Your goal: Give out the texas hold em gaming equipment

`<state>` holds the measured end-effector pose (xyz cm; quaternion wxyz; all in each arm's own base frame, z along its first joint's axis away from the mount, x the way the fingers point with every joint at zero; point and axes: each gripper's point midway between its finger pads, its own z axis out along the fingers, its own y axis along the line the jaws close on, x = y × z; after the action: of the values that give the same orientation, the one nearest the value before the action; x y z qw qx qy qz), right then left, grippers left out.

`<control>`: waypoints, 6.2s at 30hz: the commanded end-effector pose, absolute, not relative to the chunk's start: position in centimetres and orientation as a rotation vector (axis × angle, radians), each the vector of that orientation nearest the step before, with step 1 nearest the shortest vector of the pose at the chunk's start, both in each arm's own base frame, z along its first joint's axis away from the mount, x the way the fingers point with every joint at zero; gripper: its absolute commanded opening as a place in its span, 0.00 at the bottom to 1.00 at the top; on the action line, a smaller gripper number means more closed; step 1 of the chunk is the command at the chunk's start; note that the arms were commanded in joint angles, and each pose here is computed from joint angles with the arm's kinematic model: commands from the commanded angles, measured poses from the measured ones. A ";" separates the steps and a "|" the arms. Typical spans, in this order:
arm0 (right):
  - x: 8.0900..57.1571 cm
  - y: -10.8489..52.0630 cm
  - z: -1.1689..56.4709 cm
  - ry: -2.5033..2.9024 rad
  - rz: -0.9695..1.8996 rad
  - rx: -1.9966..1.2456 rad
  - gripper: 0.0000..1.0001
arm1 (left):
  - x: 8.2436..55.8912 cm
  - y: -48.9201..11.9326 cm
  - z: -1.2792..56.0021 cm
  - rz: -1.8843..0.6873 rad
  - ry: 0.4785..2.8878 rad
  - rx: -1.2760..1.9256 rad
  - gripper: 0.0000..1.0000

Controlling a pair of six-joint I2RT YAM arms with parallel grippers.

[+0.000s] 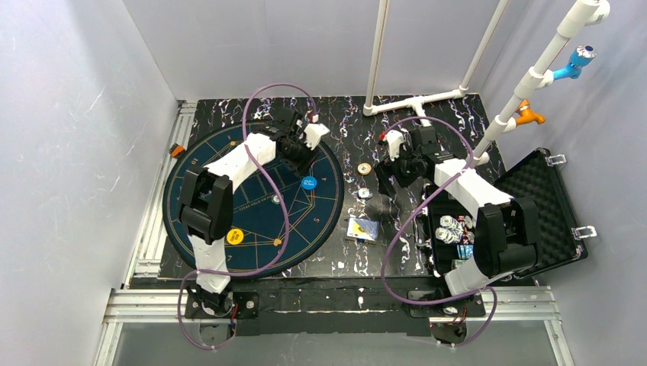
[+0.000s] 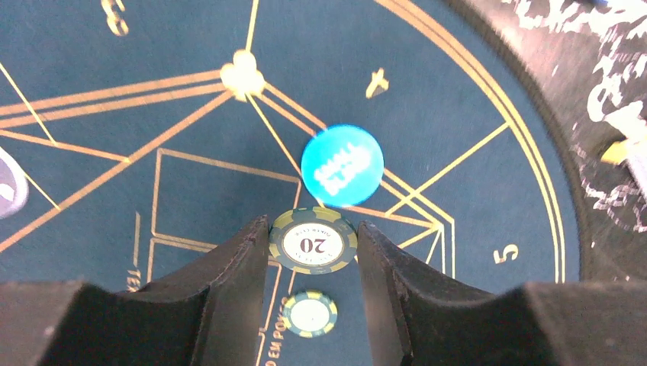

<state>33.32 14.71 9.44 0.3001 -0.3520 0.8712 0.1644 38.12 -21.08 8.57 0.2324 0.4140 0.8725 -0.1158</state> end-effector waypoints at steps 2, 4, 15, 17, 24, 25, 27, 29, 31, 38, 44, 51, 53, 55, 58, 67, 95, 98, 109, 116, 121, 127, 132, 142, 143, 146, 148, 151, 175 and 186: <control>34.0 13.9 11.2 2.261 0.407 -0.897 1.00 | 39.9 -24.4 9.1 -0.366 2.355 1.129 0.34; 34.1 13.7 11.4 2.259 0.401 -0.889 1.00 | 40.8 -25.4 8.9 -0.370 2.346 1.118 0.34; 34.2 13.2 11.6 2.253 0.381 -0.884 1.00 | 44.5 -28.0 6.1 -0.315 2.335 1.118 0.35; 34.2 13.2 11.6 2.255 0.380 -0.885 1.00 | 44.9 -28.2 5.7 -0.298 2.332 1.137 0.36; 34.3 13.1 11.8 2.250 0.369 -0.882 1.00 | 44.7 -28.4 4.6 -0.308 2.374 1.169 0.68; 34.3 13.1 11.8 2.249 0.368 -0.881 1.00 | 44.7 -28.4 4.9 -0.306 2.374 1.165 0.73; 34.3 13.1 11.9 2.245 0.363 -0.877 1.00 | 44.7 -28.3 6.3 -0.302 2.363 1.153 0.79; 34.3 13.1 12.0 2.241 0.365 -0.877 1.00 | 44.4 -28.0 8.1 -0.299 2.350 1.143 0.81; 34.3 13.1 12.0 2.241 0.368 -0.877 1.00 | 43.5 -27.3 10.2 -0.305 2.331 1.137 0.81; 34.0 13.6 11.8 2.242 0.404 -0.891 1.00 | 37.8 -21.6 13.0 -0.330 2.369 1.171 0.77; 33.9 13.7 11.6 2.248 0.419 -0.898 1.00 | 33.8 -16.8 9.9 -0.230 2.484 1.215 0.76; 33.8 13.7 11.3 2.259 0.428 -0.901 1.00 | 32.7 -14.2 6.7 -0.164 2.555 1.196 0.73; 33.8 13.8 11.3 2.258 0.428 -0.902 1.00 | 32.6 -13.8 5.8 -0.141 2.563 1.209 0.72; 33.8 13.7 11.3 2.258 0.426 -0.901 1.00 | 32.8 -13.4 4.9 -0.105 2.566 1.210 0.71; 33.8 13.7 11.2 2.262 0.424 -0.901 1.00 | 32.9 -13.2 3.9 -0.092 2.575 1.214 0.70; 33.9 13.7 11.0 2.267 0.426 -0.901 1.00 | 33.1 -13.5 1.8 -0.106 2.603 1.217 0.64; 33.7 13.7 10.8 2.273 0.435 -0.905 1.00 | 26.5 -11.6 7.0 -0.208 2.599 1.233 0.24; 33.7 13.8 10.8 2.273 0.437 -0.907 1.00 | 25.2 -10.3 7.7 -0.212 2.614 1.220 0.23; 33.7 13.9 10.8 2.273 0.442 -0.907 1.00 | 17.1 -7.2 6.7 -0.330 2.704 1.281 0.21; 33.7 13.9 10.5 2.282 0.447 -0.905 1.00 | 13.5 -6.2 5.2 -0.380 2.740 1.393 0.21; 33.7 13.9 10.4 2.285 0.449 -0.907 1.00 | 12.8 -6.5 4.5 -0.395 2.732 1.435 0.23; 33.5 14.0 10.2 2.289 0.460 -0.913 1.00 | 12.8 -6.4 3.3 -0.345 2.751 1.458 0.37; 33.3 14.1 10.1 2.292 0.470 -0.927 1.00 | 13.3 -6.5 3.9 -0.321 2.730 1.460 0.65; 36.1 16.2 10.2 2.310 0.377 -0.910 0.95 | 16.3 -9.7 8.8 -0.422 2.676 1.257 0.81; 36.6 16.7 10.0 2.322 0.358 -0.917 0.95 | 16.9 -10.1 9.4 -0.426 2.668 1.225 0.82; 38.4 18.1 10.0 2.346 0.320 -0.922 0.93 | 18.3 -10.7 10.5 -0.420 2.653 1.148 0.83; 39.5 18.8 9.5 2.374 0.304 -0.911 0.94 | 19.1 -10.9 11.0 -0.408 2.645 1.107 0.84; 40.8 19.5 8.3 2.425 0.288 -0.893 0.95 | 20.1 -11.3 11.6 -0.400 2.629 1.049 0.84; 43.4 21.1 2.3 2.541 0.258 -0.936 0.77 | 20.7 -11.0 11.9 -0.365 2.593 1.016 0.85; 42.2 21.0 1.2 2.587 0.291 -0.986 0.39 | 20.9 -10.9 12.0 -0.353 2.588 1.017 0.85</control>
<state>44.01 20.88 2.78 0.2201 -0.3393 0.9103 0.0877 20.60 -11.02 11.10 0.1495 0.3584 0.9129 -0.1257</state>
